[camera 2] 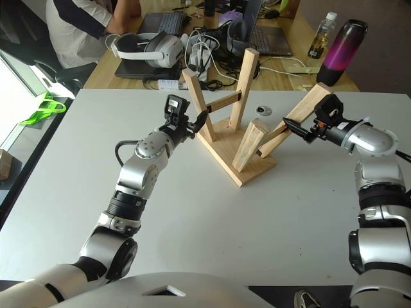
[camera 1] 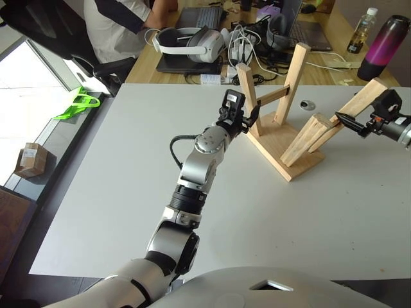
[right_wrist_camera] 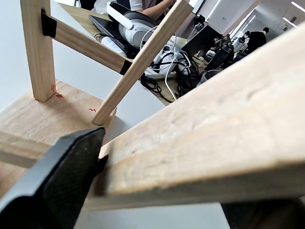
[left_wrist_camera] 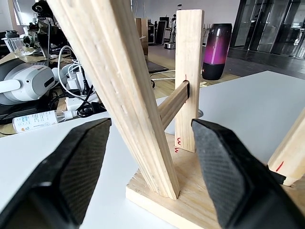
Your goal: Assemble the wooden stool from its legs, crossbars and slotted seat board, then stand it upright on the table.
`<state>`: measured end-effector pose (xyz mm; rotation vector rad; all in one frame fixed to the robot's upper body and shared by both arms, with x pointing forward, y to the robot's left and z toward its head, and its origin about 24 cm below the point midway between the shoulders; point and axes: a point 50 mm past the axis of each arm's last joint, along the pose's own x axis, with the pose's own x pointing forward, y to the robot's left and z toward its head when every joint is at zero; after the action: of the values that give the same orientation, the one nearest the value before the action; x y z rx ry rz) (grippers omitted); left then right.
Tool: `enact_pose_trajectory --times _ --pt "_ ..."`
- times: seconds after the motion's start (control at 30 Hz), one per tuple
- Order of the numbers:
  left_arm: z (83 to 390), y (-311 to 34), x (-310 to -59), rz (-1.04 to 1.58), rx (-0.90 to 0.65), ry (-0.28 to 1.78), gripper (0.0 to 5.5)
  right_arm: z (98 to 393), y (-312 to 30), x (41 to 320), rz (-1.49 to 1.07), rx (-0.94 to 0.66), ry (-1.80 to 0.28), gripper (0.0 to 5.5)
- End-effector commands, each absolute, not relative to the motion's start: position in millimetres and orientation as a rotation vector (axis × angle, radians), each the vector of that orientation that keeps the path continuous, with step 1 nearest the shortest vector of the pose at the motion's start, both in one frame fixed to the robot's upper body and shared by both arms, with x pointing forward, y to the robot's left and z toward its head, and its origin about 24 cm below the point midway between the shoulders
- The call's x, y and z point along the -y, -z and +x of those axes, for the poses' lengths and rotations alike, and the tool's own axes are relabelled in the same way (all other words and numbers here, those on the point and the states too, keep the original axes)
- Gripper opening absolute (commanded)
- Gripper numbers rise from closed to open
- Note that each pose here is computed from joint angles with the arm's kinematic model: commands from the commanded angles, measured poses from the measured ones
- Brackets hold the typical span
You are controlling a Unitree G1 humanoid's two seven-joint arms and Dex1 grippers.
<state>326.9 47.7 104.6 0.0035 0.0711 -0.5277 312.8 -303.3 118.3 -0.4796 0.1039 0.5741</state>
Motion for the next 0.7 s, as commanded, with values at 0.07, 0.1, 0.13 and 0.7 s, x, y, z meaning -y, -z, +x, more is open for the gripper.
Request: enact_pose_trajectory --times 0.07,0.1,0.13,0.7 --pt "329.4 -106.4 -51.1 0.013 -0.077 0.527 3.1 308.7 -100.6 282.4 -0.244 -0.134 -0.491 3.68" --pt "329.8 -106.4 -51.5 0.013 -0.077 0.526 3.1 313.5 -113.9 279.9 -0.201 -0.089 -0.458 3.68" --pt "330.2 -106.5 -51.9 0.013 -0.077 0.524 3.1 318.2 -127.6 275.8 -0.159 -0.048 -0.437 3.68" --pt "332.6 -107.6 -52.6 0.0 -0.069 0.504 3.1 364.1 -362.4 281.0 0.138 0.533 -0.154 3.68"
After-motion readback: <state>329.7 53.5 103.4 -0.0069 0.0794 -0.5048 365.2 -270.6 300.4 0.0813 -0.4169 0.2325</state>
